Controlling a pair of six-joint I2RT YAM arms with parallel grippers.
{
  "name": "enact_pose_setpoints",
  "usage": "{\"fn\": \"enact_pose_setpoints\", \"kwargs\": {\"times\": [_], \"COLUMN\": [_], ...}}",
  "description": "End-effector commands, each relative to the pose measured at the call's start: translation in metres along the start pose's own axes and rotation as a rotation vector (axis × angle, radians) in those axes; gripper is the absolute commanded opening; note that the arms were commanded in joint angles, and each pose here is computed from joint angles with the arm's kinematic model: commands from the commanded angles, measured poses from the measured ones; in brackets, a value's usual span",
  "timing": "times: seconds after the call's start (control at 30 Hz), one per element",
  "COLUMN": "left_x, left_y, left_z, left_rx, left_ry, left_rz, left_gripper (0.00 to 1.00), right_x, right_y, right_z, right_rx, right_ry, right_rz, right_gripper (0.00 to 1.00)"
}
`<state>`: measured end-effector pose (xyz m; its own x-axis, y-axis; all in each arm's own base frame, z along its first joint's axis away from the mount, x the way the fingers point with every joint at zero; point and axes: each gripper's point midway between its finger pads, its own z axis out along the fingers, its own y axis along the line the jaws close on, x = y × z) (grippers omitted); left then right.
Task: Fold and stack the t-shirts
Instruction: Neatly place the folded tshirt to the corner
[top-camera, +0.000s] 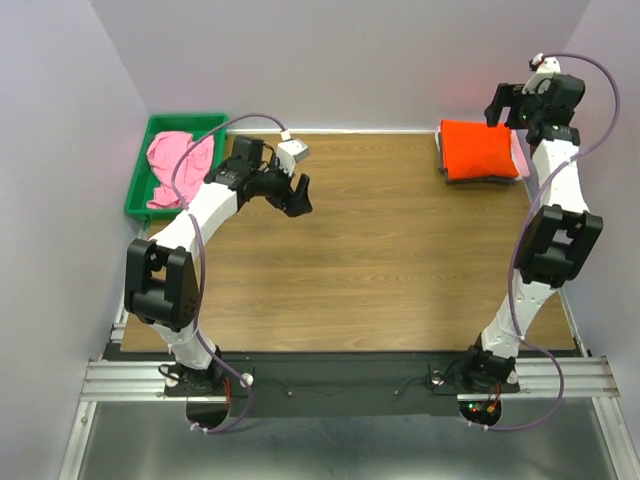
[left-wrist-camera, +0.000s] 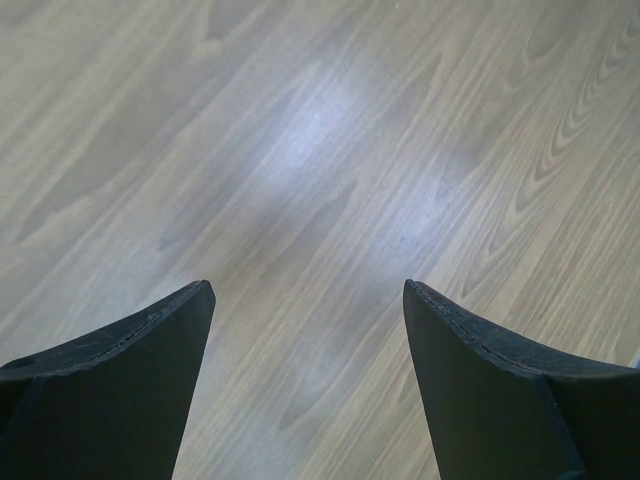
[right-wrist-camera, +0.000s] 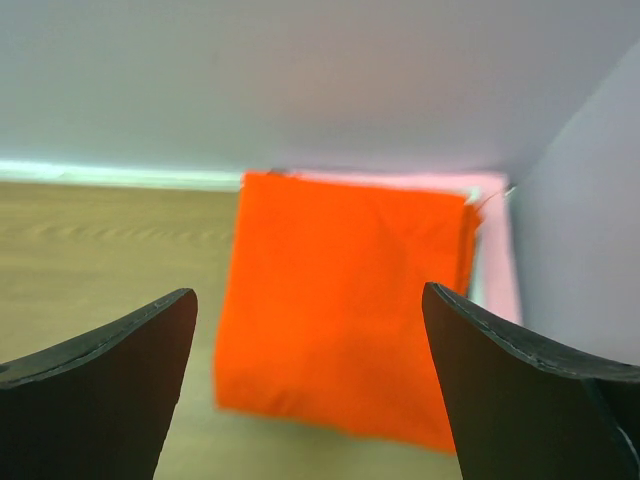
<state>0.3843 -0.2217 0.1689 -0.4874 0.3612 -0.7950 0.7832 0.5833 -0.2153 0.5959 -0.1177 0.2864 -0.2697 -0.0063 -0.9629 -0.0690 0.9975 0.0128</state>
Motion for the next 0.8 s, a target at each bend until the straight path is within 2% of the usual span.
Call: {"fn": "enact_pose_setpoints", "kwargs": {"times": [0.0,0.17,0.4,0.53,0.77], "left_x": [-0.053,-0.045,0.018,0.044,0.060], "left_y": [0.006,0.014,0.019,0.020,0.024], "left_z": [-0.040,-0.055,-0.060,-0.069,-0.086], "left_rx": [-0.089,-0.168,-0.251,-0.310,-0.402], "left_ry": [-0.151,-0.141,-0.017,0.001,-0.007], "left_rz": [0.068,0.037,-0.041,-0.011,0.091], "left_gripper": [0.88,0.88,0.88,0.88,0.88], "right_x": [0.033,0.097,0.185,0.194,0.190], "right_y": [0.043,0.080,0.109,0.116,0.123], "right_z": [-0.040,-0.092,-0.166,-0.194,-0.227], "right_rx": [-0.151,-0.236,-0.244,-0.249,-0.243], "right_ry": [0.143,0.303,0.533,0.559,0.561], "right_rz": [0.151,0.235,0.230,0.185,0.141], "right_gripper": [1.00,1.00,1.00,1.00,1.00]}}
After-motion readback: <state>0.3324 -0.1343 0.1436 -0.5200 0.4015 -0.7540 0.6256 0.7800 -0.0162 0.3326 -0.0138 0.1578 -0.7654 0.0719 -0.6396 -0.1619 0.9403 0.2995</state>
